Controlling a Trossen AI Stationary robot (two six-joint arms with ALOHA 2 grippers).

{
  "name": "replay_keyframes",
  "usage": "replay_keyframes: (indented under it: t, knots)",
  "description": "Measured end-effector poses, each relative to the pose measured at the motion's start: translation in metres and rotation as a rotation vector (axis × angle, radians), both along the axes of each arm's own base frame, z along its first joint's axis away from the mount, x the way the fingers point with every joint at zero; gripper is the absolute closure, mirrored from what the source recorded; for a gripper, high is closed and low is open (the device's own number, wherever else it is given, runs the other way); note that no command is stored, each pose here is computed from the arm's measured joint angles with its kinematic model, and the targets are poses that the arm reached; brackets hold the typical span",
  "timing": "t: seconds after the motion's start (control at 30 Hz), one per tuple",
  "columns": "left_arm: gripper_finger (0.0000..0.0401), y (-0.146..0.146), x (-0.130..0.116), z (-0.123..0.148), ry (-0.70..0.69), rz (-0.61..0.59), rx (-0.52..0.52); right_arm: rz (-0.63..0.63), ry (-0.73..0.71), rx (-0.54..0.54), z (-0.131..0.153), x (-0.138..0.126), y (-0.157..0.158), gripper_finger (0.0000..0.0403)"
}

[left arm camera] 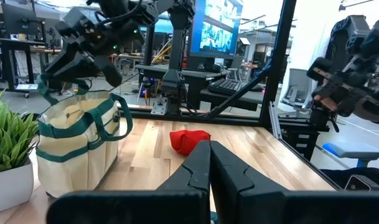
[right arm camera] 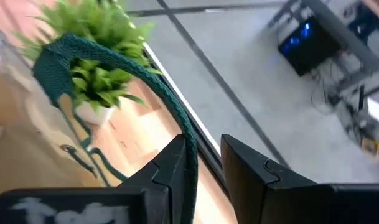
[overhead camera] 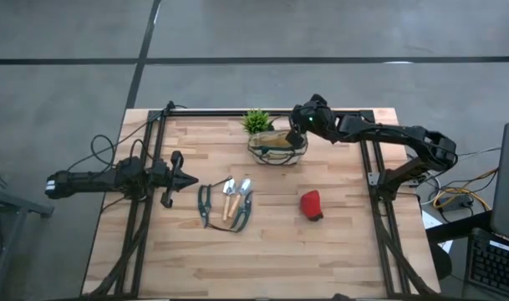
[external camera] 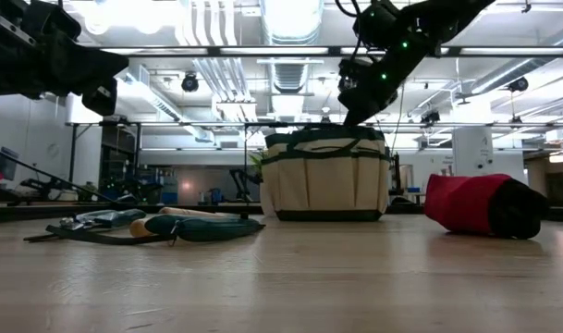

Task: Pick & Place Garden tools in Gardening bag
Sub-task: Prepare the gardening bag, then put the red gloves into the gardening bag

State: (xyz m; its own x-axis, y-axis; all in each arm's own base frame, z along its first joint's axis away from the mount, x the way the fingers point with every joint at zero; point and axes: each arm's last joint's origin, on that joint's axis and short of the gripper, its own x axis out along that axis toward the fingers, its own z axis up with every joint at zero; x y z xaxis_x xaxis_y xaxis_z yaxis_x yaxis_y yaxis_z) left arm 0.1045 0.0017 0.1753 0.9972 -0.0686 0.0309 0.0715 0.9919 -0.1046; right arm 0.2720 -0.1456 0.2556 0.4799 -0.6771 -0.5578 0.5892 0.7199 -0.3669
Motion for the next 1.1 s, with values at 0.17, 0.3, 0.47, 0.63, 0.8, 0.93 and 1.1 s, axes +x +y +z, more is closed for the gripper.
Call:
replay_keyframes:
  t: [0.17,0.3,0.47,0.63,0.8,0.93,1.1]
  knots:
    - [0.0396,0.000,0.000,0.000,0.000,0.000,0.000,-0.038,0.011,0.046,-0.003,-0.007,-0.008,0.0305]
    - [0.0396,0.000,0.000,0.000,0.000,0.000,0.000,0.004,-0.042,0.132,-0.004,-0.008,-0.010,0.0303]
    - [0.0396,0.000,0.000,0.000,0.000,0.000,0.000,0.036,-0.101,0.222,-0.005,-0.009,-0.012,0.0284]
    - [0.0396,0.000,0.000,0.000,0.000,0.000,0.000,0.054,-0.103,0.198,0.002,-0.007,-0.013,0.0260]
    - [0.0396,0.000,0.000,0.000,0.000,0.000,0.000,0.099,-0.063,0.220,0.017,-0.001,0.001,0.0242]
    - [0.0396,0.000,0.000,0.000,0.000,0.000,0.000,0.159,0.000,0.271,0.023,0.003,0.027,0.0234]
    - [0.0396,0.000,0.000,0.000,-0.001,0.000,0.000,0.224,0.061,0.416,0.027,-0.001,0.068,0.0229]
